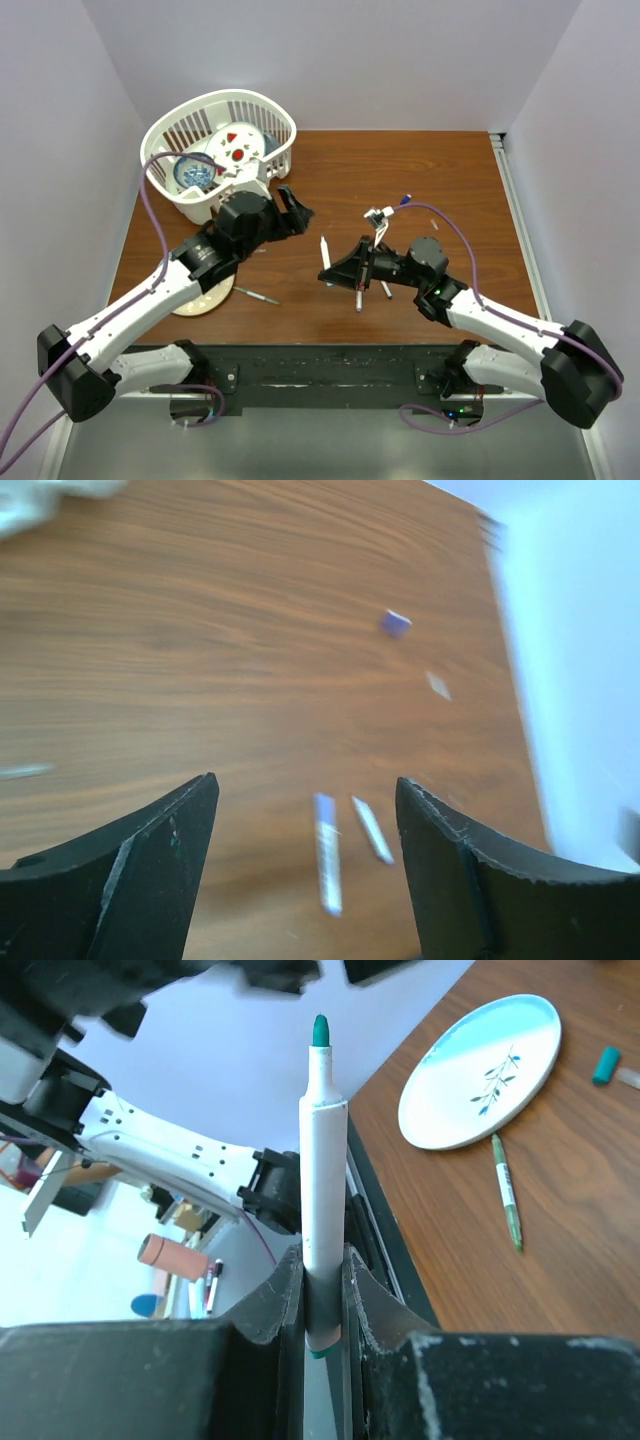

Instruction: Insert the pens into the pen caps

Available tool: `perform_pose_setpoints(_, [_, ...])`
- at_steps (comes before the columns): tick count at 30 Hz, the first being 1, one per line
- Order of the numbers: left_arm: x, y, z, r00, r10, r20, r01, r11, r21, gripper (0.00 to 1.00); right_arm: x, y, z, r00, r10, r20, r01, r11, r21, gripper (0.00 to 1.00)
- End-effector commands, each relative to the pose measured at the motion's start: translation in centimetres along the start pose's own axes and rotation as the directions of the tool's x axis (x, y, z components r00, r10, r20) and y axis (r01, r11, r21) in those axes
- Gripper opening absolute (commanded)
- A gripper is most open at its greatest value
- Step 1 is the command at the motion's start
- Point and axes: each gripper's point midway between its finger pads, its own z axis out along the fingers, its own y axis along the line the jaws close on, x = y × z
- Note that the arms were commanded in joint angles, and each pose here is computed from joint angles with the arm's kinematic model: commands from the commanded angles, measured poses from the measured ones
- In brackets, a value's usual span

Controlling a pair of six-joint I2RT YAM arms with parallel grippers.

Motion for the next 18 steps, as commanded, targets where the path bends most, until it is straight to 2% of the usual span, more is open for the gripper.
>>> perform_pose_setpoints(1, [-3.0,8.8,-0.5,0.987,-0.078,0.139,0.121,0.933,-0.338,0.72,-0.4,1.0,-1.2,0.997,-0.067,0.042,0.068,0.998,-0.001,0.0])
perform_pose_setpoints(4, [-2.4,13.8,-0.6,0.972,-0.141,0.19,0.213,0.87,-0.445,0.64,-0.4,1.0,-1.7,0.996,-0.079,0.044,0.079,0.997,0.013,0.0])
perform_pose_setpoints(7, [-0.9,18.0,0.1,0.961,-0.201,0.19,0.272,0.812,-0.517,0.58,-0.3,1.3,-2.2,0.995,-0.093,0.046,0.092,0.996,0.022,0.0])
perform_pose_setpoints(9, [-0.2,19.3,0.5,0.96,-0.211,0.182,0.278,0.792,-0.544,0.57,-0.4,1.5,-2.6,0.993,-0.102,0.051,0.101,0.994,0.028,0.0])
perform_pose_setpoints(14, [1.3,22.3,1.8,0.956,-0.234,0.175,0.29,0.695,-0.658,0.52,-0.4,1.8,-3.0,0.992,-0.117,0.052,0.115,0.993,0.032,0.0])
perform_pose_setpoints(18, [1.6,23.2,3.1,0.964,-0.218,0.152,0.261,0.671,-0.694,0.48,-0.4,2.0,-3.2,0.99,-0.128,0.054,0.126,0.992,0.032,0.0])
